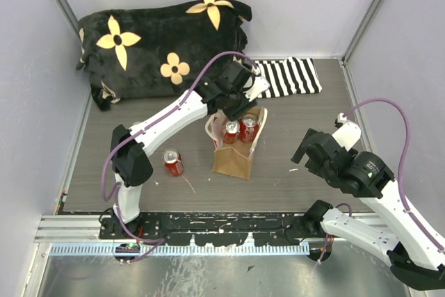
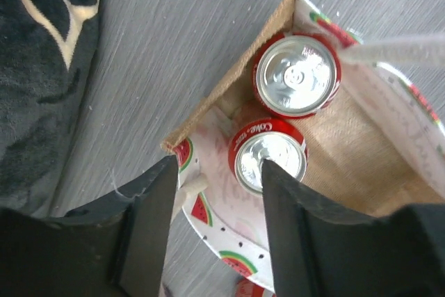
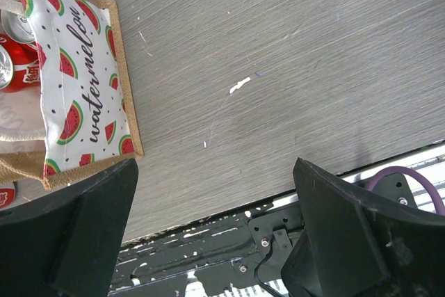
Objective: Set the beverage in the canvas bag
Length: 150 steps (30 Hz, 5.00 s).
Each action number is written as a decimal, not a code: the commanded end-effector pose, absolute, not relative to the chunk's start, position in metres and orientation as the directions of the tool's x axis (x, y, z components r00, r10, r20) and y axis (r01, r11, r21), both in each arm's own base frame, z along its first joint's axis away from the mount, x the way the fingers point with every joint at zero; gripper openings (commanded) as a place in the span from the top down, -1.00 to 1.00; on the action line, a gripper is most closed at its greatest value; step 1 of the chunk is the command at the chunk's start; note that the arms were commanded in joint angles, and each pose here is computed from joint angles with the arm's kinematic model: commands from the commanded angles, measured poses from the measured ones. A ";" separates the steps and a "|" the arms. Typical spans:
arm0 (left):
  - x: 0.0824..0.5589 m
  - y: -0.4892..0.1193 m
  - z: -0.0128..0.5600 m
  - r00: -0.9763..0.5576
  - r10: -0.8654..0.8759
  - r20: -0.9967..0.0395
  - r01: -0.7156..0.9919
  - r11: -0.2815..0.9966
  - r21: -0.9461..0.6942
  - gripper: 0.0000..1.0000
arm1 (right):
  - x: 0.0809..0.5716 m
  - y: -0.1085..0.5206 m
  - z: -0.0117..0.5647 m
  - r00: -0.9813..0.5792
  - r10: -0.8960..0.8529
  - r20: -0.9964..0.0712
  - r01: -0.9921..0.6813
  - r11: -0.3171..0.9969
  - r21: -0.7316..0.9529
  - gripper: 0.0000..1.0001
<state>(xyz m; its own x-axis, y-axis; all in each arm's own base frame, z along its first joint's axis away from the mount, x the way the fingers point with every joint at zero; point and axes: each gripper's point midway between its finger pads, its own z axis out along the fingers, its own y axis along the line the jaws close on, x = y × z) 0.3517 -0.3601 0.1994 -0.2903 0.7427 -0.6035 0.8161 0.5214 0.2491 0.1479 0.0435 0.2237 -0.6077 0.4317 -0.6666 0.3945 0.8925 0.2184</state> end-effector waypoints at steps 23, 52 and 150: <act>0.347 -0.337 0.136 -0.324 0.797 -0.509 0.801 0.518 0.302 0.09 | 0.152 0.048 0.231 -0.594 0.446 -0.670 0.383 0.889 0.252 -1.00; 0.362 -0.331 0.111 -0.337 0.809 -0.481 0.758 0.536 0.372 0.08 | 0.147 0.046 0.230 -0.592 0.456 -0.664 0.389 0.884 0.259 -1.00; 0.219 -0.136 0.090 -0.596 0.707 -0.381 0.773 0.633 -0.035 -0.66 | 0.183 0.091 0.210 -0.659 0.371 -0.654 0.296 0.928 0.229 -1.00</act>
